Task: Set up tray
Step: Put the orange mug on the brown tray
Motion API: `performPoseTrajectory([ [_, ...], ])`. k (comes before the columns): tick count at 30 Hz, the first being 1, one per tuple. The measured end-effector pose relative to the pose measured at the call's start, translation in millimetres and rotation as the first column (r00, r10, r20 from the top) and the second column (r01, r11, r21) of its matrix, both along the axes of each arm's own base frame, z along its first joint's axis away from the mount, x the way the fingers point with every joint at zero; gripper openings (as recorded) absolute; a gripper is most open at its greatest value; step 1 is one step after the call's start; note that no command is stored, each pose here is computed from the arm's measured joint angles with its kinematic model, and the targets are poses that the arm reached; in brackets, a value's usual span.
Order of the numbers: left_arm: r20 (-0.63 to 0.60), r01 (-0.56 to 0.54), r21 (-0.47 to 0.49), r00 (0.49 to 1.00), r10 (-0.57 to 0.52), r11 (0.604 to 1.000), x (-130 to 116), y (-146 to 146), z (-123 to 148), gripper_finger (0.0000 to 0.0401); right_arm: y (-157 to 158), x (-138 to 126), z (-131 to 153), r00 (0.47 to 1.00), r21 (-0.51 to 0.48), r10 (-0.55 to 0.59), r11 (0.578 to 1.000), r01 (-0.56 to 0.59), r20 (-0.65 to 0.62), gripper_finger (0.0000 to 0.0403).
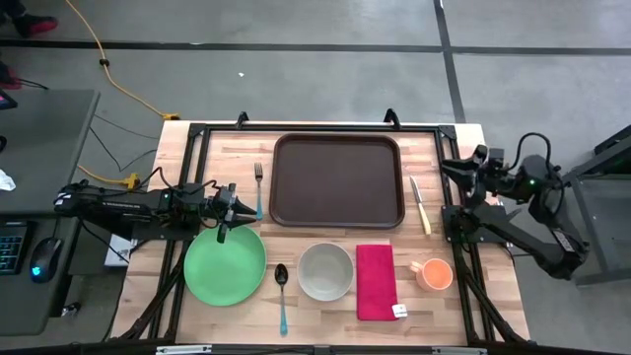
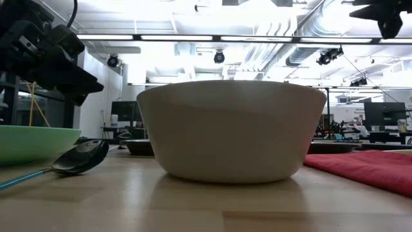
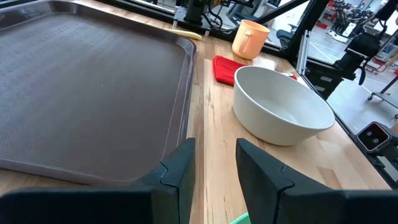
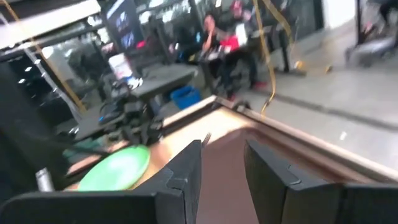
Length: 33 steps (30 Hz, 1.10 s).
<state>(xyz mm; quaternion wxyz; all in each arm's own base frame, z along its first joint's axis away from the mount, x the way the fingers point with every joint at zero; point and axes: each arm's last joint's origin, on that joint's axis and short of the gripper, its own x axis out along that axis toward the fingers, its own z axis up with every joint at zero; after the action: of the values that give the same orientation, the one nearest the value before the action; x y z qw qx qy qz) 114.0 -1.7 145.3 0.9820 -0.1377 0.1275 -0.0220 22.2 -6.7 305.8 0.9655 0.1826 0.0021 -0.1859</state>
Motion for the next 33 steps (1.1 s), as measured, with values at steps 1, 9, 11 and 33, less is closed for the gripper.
performPoseTrajectory([
  [1, 0.000, 0.000, 0.000, 1.000, 0.000, 1.000, 0, 0, 0, 0.0145, 1, 0, 1, 1.000, 0.022, 0.016, 1.000, -0.016, -0.017, 0.0099],
  [9, 0.002, 0.000, 0.000, 1.000, 0.000, 1.000, 0, 0, 0, 0.0145, 5, 1, 8, 0.977, 0.176, 0.174, 0.973, -0.152, -0.120, 0.0099],
  [11, 0.001, 0.000, 0.000, 1.000, 0.000, 1.000, 0, 0, 0, 0.0145, 6, 2, 9, 0.965, 0.225, 0.214, 0.958, -0.177, -0.151, 0.0099],
  [33, 0.002, 0.000, 0.000, 1.000, 0.000, 1.000, 0, 0, 0, 0.0145, -4, 27, 4, 0.813, 0.657, 0.549, 0.687, -0.309, -0.193, 0.0099],
])
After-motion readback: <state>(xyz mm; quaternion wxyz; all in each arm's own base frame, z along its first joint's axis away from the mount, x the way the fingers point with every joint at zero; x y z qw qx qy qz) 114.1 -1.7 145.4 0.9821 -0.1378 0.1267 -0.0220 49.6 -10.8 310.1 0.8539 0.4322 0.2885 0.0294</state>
